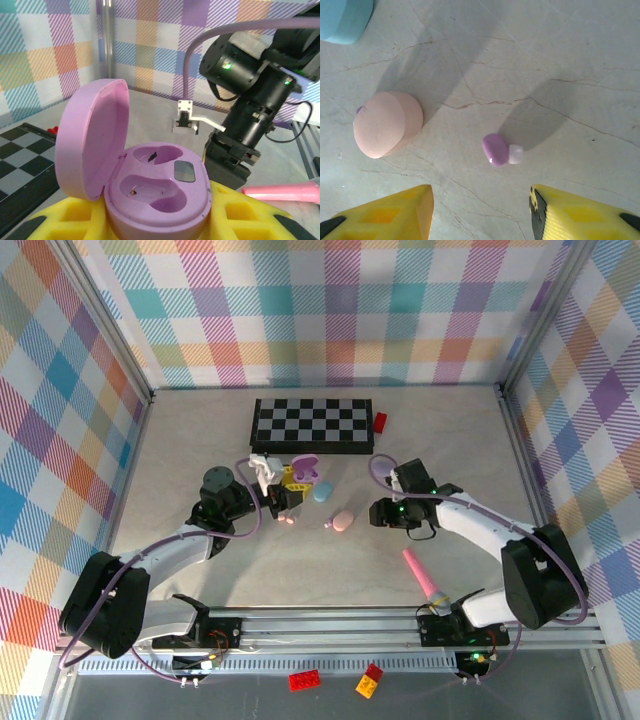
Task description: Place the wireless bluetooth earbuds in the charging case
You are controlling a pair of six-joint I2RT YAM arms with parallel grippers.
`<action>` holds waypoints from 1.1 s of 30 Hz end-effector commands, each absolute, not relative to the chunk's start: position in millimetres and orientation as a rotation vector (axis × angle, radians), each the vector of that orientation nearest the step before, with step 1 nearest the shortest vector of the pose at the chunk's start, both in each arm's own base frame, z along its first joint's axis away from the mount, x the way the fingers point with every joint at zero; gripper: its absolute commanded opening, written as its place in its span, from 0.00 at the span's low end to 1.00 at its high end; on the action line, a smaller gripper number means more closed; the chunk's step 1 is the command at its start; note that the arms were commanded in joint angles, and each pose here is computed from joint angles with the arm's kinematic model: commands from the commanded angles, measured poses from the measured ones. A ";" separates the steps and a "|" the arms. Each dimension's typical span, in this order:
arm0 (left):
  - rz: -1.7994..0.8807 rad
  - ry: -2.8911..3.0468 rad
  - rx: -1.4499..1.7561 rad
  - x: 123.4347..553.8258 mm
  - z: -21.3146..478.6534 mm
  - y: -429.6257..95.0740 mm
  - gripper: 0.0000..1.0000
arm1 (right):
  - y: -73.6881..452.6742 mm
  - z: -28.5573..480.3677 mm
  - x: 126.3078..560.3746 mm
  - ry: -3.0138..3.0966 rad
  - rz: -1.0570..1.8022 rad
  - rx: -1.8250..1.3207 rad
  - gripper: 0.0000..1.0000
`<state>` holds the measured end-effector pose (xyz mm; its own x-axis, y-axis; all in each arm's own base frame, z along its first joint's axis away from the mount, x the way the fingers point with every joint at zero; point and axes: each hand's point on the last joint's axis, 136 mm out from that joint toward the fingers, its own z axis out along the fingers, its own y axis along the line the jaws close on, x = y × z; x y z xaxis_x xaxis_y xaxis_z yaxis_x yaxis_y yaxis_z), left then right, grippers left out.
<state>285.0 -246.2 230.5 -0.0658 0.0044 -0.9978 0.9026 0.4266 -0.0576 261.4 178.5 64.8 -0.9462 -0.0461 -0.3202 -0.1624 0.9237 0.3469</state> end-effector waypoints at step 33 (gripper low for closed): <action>-0.832 1.415 0.551 318.5 239.9 -177.2 0.34 | 186.1 21.3 278.1 2.742 -0.557 -0.868 0.34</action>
